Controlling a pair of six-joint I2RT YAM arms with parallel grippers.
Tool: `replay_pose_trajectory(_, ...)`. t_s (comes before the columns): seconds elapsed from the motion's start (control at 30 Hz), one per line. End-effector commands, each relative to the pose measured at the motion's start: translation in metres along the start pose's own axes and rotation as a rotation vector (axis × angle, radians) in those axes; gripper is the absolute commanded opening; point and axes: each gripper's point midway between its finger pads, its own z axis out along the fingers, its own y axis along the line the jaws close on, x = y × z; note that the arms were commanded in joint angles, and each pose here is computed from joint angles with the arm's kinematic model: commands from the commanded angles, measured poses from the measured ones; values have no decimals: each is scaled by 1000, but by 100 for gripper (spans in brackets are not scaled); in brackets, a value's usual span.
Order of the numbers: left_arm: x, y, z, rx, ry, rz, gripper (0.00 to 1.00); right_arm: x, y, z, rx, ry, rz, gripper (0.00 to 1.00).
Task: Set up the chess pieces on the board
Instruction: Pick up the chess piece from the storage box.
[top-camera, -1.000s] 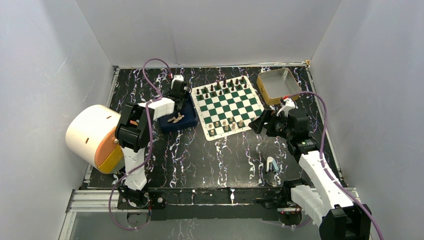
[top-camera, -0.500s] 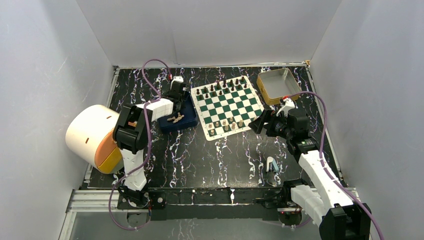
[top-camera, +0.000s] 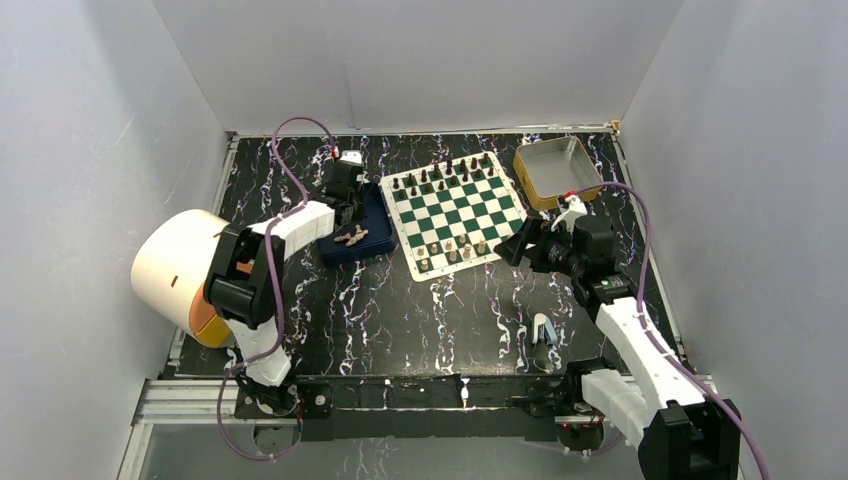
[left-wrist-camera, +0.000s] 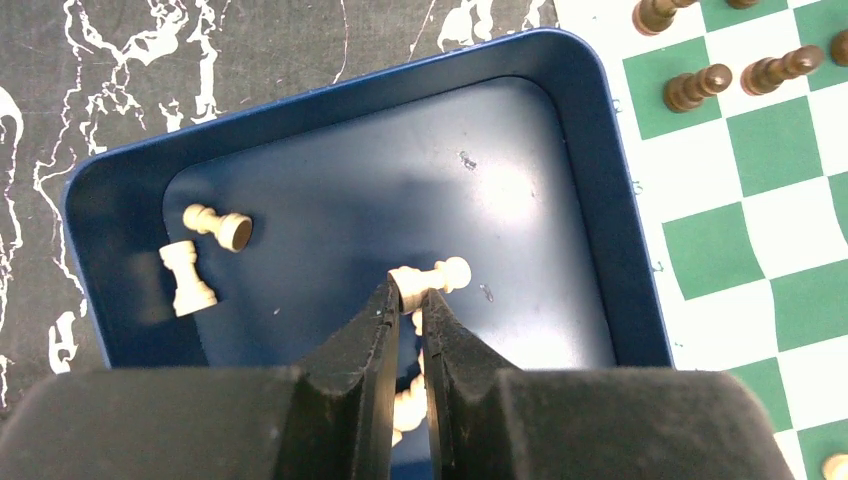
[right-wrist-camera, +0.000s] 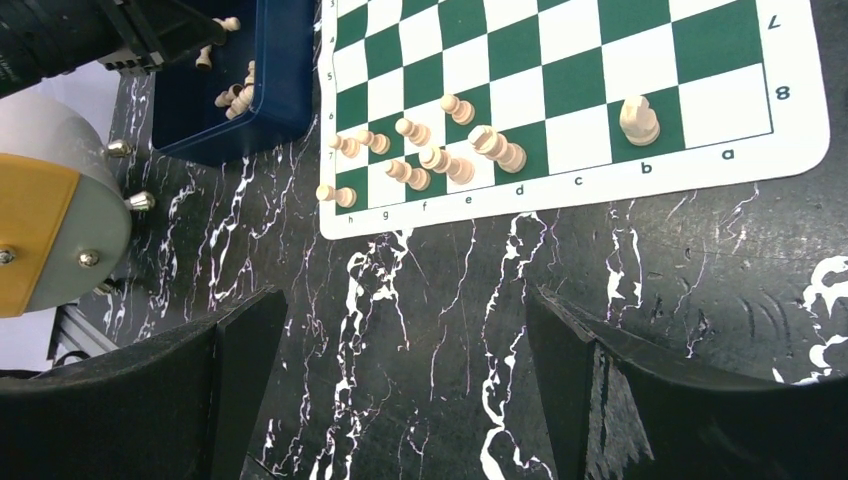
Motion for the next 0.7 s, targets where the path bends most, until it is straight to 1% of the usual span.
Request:
replay_pose_trajectory(0.0,-12,6,-25,17,-28,-1,8,-22,14,0,-50,-52,-10,99)
replay_pose_trajectory(0.13,-11,0,-37,67,-26,-27,8,-23,19,1,-66,-46,19,98)
replay_pose_trajectory(0.2,-14,-6,-47,111,-33,-42,8,-30,19,0,-46,-72,75,96)
replay_pose_trajectory(0.27,-17,-15,-56,177,-46,-54,8,-36,34,-2,-116,-85,70,94)
replay_pose_trajectory(0.33,-21,-26,-67,250,-60,-62,8,-40,52,-4,-206,-67,49,91)
replay_pose_trajectory(0.43,-29,-38,-87,344,-81,-96,8,-43,59,-2,-234,-35,76,83)
replay_pose_trajectory(0.53,-31,-55,-107,467,-103,-144,8,-45,65,0,-273,-48,116,76)
replay_pose_trajectory(0.67,-28,-77,-128,629,-108,-215,8,-48,71,6,-283,-61,142,61)
